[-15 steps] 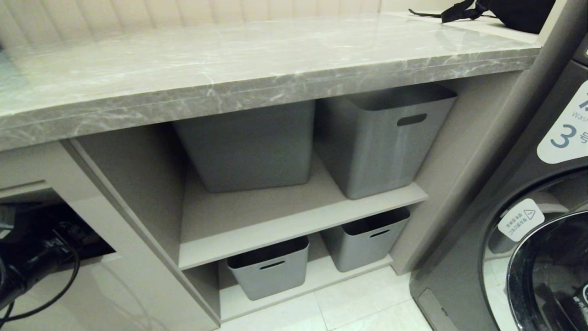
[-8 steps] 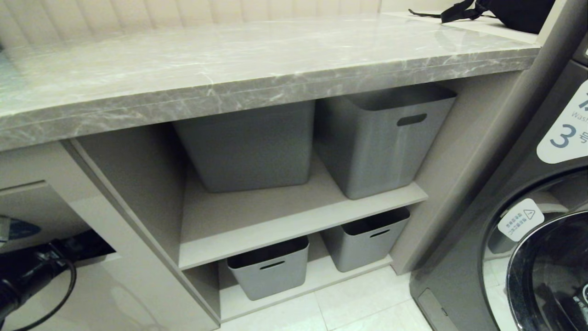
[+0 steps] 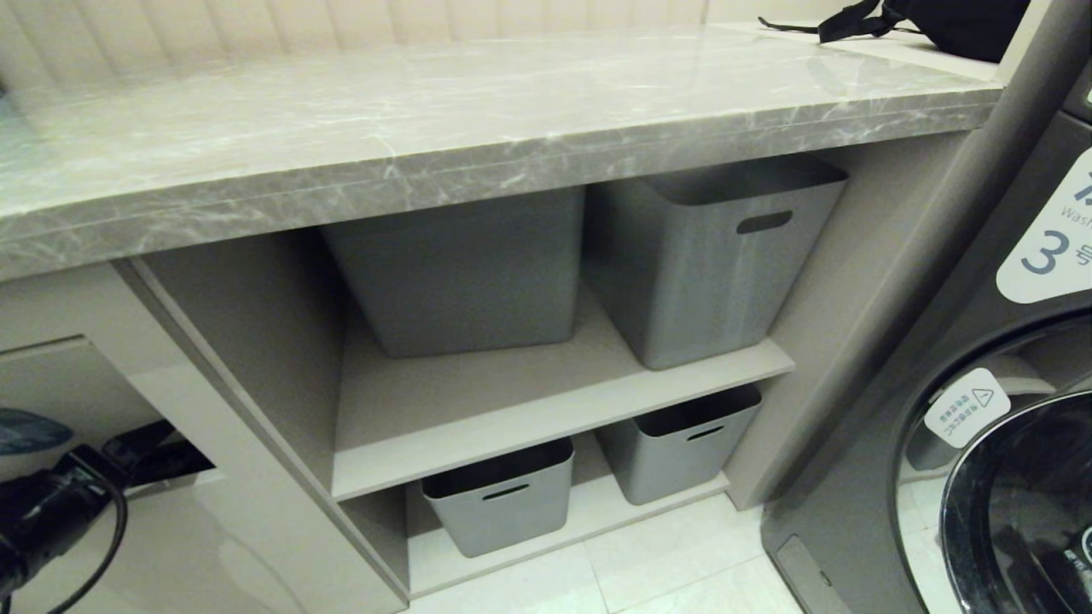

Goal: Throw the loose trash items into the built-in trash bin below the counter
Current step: Put the garbage in the trash can

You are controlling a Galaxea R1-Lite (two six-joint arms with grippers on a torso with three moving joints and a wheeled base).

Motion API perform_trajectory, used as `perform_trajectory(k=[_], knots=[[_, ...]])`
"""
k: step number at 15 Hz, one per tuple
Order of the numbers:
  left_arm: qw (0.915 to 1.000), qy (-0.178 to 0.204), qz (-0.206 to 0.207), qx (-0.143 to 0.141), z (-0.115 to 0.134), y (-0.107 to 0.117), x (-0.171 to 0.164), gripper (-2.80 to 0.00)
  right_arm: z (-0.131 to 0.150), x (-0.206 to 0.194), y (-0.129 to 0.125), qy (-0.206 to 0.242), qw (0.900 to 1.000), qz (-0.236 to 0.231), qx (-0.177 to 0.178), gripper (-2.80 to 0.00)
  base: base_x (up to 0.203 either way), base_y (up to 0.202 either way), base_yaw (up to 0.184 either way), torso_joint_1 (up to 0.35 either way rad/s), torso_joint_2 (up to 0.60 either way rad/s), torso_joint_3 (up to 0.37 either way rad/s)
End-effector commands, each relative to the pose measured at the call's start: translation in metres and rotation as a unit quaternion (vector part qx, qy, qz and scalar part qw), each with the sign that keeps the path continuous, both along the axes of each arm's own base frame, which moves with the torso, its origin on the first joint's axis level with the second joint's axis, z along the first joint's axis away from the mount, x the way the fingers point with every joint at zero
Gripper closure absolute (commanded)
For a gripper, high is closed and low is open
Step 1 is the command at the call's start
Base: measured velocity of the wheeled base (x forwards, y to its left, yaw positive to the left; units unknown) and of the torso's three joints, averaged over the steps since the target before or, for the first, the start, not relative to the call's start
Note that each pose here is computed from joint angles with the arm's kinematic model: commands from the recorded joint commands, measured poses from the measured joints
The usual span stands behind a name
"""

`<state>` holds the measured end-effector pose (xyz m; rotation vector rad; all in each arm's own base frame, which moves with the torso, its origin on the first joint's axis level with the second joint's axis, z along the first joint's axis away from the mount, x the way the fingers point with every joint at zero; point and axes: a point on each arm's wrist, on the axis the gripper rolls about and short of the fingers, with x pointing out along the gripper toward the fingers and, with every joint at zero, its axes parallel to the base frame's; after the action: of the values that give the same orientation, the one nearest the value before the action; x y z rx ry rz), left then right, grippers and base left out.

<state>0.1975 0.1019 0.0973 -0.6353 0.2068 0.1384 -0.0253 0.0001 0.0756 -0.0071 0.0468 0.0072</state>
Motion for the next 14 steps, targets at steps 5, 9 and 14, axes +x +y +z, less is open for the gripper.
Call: perform_trajectory(k=[5,9,14], knots=[[0.9993,0.006,0.037,0.006,0.001,-0.007,-0.019,-2.80,0.000,0.000,0.000,0.000,1.000,0.000,0.000,0.00,0.000,0.000,0.000,0.000,0.00,0.000],[0.9989,-0.004,0.045,0.015,0.007,-0.018,-0.040,-2.80,0.000,0.000,0.000,0.001,1.000,0.000,0.000,0.00,0.000,0.000,0.000,0.000,0.00,0.000],[0.9943,-0.046,0.065,0.070,0.027,-0.031,-0.063,0.00,0.000,0.000,0.000,0.001,1.000,0.000,0.000,0.00,0.000,0.000,0.000,0.000,0.00,0.000]])
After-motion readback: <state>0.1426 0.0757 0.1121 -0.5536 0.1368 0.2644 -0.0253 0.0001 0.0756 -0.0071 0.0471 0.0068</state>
